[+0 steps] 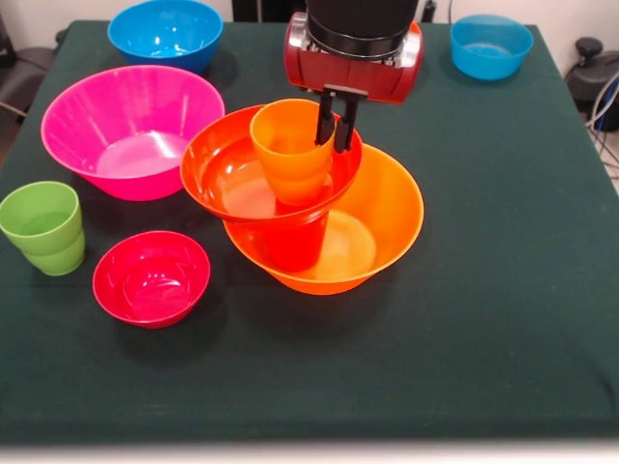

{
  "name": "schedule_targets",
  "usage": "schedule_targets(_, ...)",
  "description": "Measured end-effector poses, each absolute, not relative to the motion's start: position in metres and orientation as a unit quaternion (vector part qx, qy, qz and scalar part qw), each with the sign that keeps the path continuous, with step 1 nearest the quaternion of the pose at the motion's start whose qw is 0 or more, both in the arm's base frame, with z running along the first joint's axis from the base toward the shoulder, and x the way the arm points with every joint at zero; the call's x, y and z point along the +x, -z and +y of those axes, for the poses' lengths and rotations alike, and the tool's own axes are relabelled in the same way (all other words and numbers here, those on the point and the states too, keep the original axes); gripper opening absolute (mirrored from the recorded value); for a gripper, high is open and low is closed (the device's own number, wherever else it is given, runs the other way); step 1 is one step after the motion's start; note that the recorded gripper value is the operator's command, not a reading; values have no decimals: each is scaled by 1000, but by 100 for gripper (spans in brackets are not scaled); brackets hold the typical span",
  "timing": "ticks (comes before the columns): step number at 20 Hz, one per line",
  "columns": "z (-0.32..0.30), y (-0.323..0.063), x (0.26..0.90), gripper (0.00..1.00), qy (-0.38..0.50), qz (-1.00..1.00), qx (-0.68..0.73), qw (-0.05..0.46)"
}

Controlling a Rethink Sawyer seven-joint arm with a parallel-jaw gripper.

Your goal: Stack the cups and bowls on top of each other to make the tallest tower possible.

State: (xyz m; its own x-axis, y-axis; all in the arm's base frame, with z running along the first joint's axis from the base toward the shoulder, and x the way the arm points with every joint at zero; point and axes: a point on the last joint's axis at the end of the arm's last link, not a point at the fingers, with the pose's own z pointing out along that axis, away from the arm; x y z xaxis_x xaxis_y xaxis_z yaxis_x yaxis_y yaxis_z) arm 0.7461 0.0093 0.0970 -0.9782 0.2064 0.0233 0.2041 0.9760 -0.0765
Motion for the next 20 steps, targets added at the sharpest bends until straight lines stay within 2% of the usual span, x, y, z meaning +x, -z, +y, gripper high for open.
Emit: schedule_targets(20, 7, -97, 745, 0, -40, -994, -104, 16)
